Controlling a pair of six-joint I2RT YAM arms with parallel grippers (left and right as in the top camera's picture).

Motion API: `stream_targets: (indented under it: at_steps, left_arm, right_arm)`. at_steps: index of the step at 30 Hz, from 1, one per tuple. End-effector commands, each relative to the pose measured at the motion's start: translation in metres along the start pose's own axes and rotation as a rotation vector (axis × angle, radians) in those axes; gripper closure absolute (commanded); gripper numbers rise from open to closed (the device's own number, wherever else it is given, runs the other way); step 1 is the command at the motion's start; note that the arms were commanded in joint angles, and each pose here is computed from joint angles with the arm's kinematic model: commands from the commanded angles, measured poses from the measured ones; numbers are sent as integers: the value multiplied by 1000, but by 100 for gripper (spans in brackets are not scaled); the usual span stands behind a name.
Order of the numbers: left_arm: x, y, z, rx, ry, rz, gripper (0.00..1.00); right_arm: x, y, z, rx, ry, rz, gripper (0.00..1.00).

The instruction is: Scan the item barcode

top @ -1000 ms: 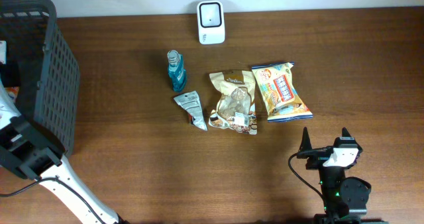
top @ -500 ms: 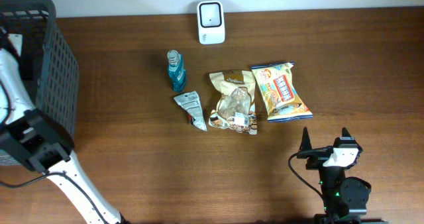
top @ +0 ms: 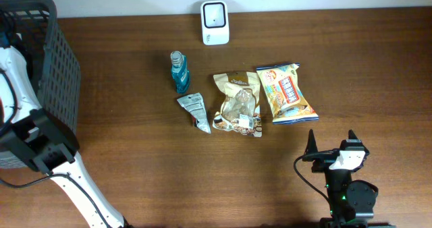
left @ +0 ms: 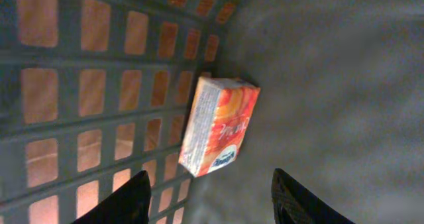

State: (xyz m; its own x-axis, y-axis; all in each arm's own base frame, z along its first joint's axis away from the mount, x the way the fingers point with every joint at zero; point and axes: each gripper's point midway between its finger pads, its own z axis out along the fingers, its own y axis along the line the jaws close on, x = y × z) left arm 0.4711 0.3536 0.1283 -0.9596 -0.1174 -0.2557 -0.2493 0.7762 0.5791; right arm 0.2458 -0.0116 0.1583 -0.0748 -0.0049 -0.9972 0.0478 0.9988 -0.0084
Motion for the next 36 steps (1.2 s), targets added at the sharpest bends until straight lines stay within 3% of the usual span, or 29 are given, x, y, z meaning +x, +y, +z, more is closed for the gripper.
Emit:
stream_targets:
  at_steps: [1, 14, 25, 30, 36]
  left_arm:
    - [19, -21, 36, -2, 89, 63, 43]
    - [30, -34, 68, -42, 144, 111, 44]
    - [28, -19, 60, -113, 148, 82, 46]
    - [4, -19, 33, -6, 27, 34, 43]
    - [-10, -35, 24, 117, -57, 90, 44]
  right_arm:
    - [3, 0, 0, 3, 6, -3, 2]
    - [3, 0, 0, 3, 6, -3, 2]
    - [3, 0, 0, 3, 6, -3, 2]
    - [3, 0, 0, 3, 6, -3, 2]
    - [3, 0, 0, 3, 6, -3, 2]
